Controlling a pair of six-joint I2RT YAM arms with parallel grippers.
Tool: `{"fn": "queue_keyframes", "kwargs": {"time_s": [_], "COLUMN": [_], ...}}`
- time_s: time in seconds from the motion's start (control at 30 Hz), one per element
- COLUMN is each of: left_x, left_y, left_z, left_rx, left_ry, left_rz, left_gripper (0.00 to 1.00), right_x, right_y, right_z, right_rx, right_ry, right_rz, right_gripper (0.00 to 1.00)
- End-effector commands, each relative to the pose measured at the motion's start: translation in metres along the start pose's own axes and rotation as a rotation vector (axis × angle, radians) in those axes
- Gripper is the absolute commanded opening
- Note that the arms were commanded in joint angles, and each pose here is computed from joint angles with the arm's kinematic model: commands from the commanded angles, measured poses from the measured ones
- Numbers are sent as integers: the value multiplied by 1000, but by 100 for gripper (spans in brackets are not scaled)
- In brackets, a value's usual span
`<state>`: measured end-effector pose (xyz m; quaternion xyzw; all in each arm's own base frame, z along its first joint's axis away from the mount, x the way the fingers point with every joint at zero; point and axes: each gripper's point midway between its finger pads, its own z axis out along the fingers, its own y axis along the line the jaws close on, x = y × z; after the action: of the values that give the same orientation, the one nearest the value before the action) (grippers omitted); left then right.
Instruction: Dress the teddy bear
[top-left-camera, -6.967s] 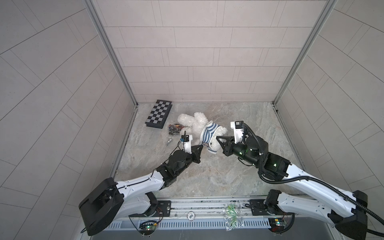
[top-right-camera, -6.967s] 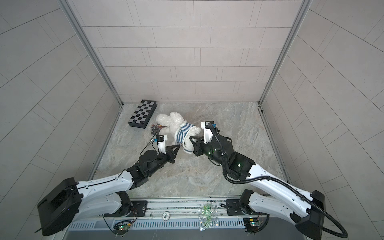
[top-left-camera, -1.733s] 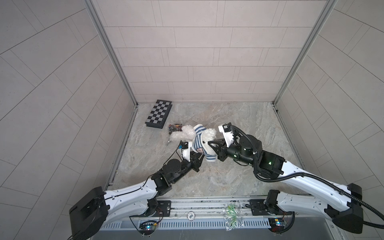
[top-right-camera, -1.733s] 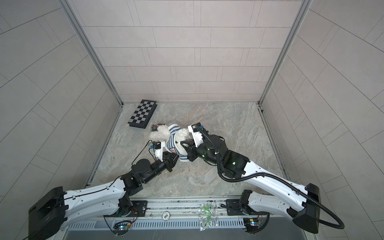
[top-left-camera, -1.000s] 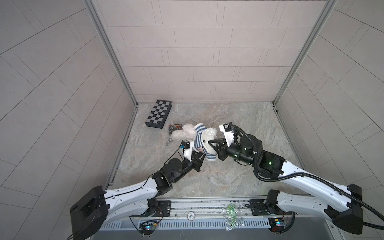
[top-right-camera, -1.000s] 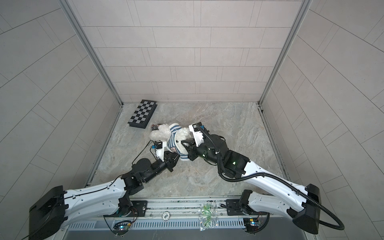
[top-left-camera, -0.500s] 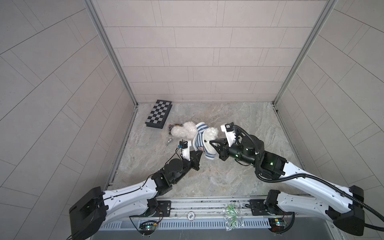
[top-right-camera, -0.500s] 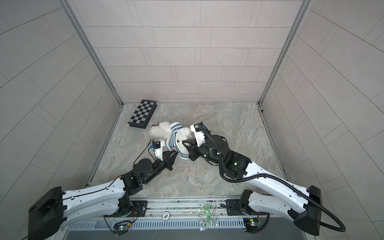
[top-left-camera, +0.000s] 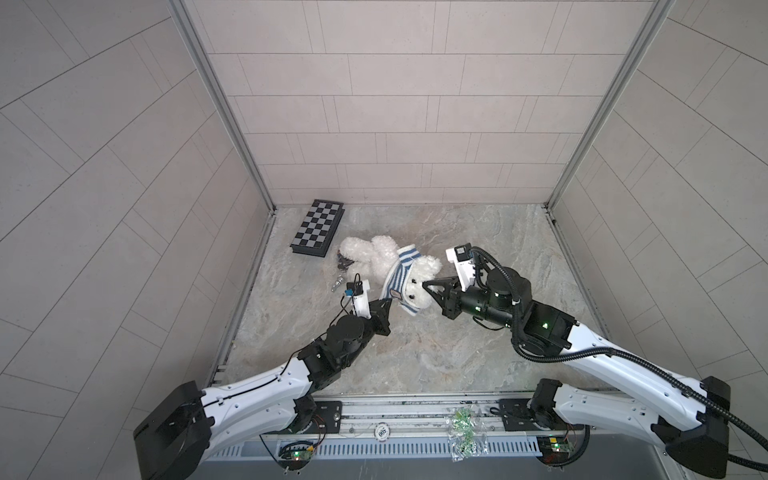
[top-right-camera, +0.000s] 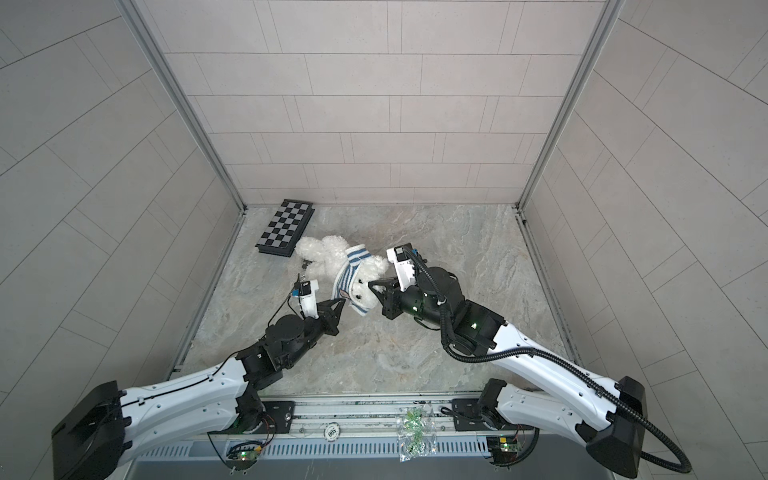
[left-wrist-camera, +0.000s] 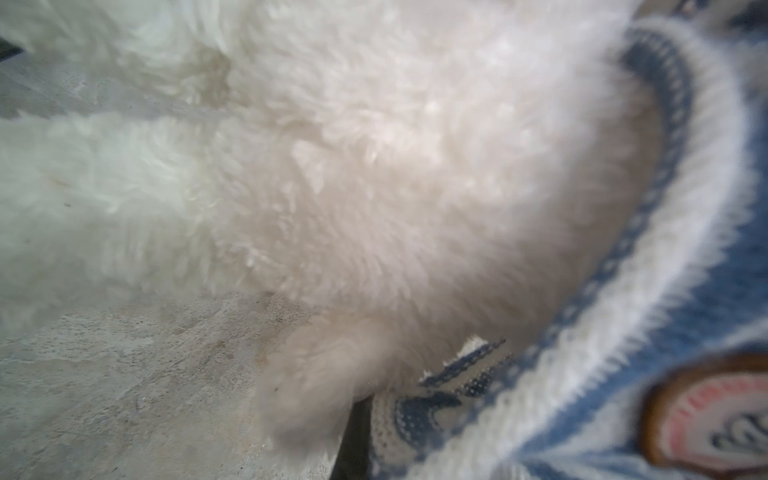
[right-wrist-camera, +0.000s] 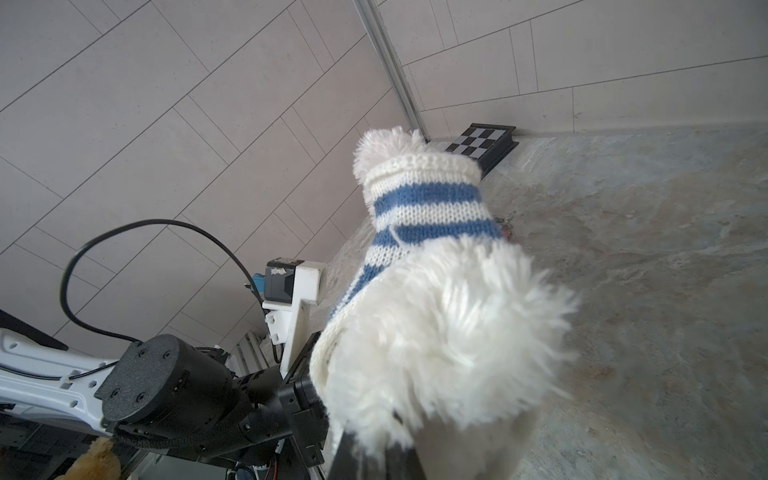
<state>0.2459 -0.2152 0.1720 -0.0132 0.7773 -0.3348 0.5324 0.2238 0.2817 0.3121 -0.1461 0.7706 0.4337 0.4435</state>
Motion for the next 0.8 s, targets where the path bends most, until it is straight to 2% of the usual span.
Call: {"fn": "queue_keyframes", "kwargs": {"time_s": [0.0,0.3,0.47,0.57,0.63,0.77], "left_x": [22,16,11,9,8,9], "left_y": [63,78,74,60,43,6], "left_z": [-6,-12,-14,-14,-12,-17], "left_rx": [-254,-336,-318,-235,-131,76], "left_ry": [49,35,21,10,3,23], "left_rz": [83,165,171,153,135,104], "left_gripper": [0,0,0,0,0,19], "right_x": [-56,-67,-58,-45,-34,-12], "right_y": [41,39,24,15,10,-1], "right_z": [-31,-41,-37,-30,-24,-14], "right_rx": [-182,-237,-190,-151,-137,-101], "right_ry": [-192,-223,-200,-156,-113,-23], "right_rz": [53,128,123,92,58,-53], "right_gripper": [0,0,0,0,0,0]}}
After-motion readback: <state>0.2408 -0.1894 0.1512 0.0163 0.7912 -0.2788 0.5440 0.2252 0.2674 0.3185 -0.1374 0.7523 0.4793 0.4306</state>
